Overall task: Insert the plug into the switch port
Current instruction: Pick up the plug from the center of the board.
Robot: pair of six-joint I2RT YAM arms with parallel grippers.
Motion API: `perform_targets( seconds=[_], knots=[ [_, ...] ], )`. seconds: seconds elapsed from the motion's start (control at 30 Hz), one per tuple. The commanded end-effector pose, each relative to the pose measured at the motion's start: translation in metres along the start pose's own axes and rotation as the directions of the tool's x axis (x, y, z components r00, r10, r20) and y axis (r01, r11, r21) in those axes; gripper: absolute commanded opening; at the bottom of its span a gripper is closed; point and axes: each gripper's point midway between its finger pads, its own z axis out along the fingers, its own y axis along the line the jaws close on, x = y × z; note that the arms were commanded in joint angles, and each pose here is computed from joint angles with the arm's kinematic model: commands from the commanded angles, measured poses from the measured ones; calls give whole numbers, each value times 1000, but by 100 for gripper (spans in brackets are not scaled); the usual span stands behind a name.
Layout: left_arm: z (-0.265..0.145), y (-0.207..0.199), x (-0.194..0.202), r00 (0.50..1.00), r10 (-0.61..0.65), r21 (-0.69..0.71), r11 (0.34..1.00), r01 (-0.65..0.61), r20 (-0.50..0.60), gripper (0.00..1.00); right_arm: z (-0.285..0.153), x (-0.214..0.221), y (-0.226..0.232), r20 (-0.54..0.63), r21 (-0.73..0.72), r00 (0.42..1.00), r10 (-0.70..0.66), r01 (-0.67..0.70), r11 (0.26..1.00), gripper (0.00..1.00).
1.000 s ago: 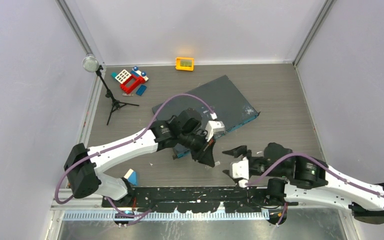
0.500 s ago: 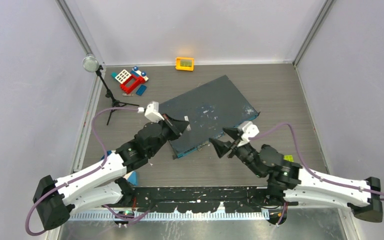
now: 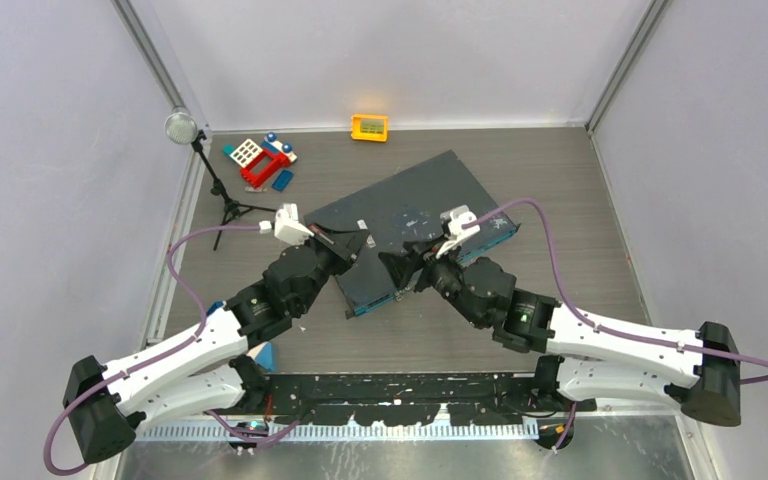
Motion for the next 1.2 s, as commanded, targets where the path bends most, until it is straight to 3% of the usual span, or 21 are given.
perform_targets(
  seconds=[0.0,0.13,0.3,0.7,1.17],
  knots=[
    [-2,-25,-15,997,-67,61,996,64,43,0,13,-14,11,-21,-36,993,118,-118,992,62],
    [-2,-25,-14,997,-68,62,996,65,41,0,20,-7,6,-71,-13,992,106,-107,994,61],
    [1,-27,-9,998,-65,62,996,64,18,0,27,1,4,-124,-11,990,72,-74,997,51],
    [2,-26,-1,997,-73,56,996,74,-16,0,42,17,0,-197,8,980,16,-15,1000,50],
    [2,-24,9,995,-76,54,995,79,-61,0,52,17,-5,-174,26,985,0,4,1000,42]
  ],
)
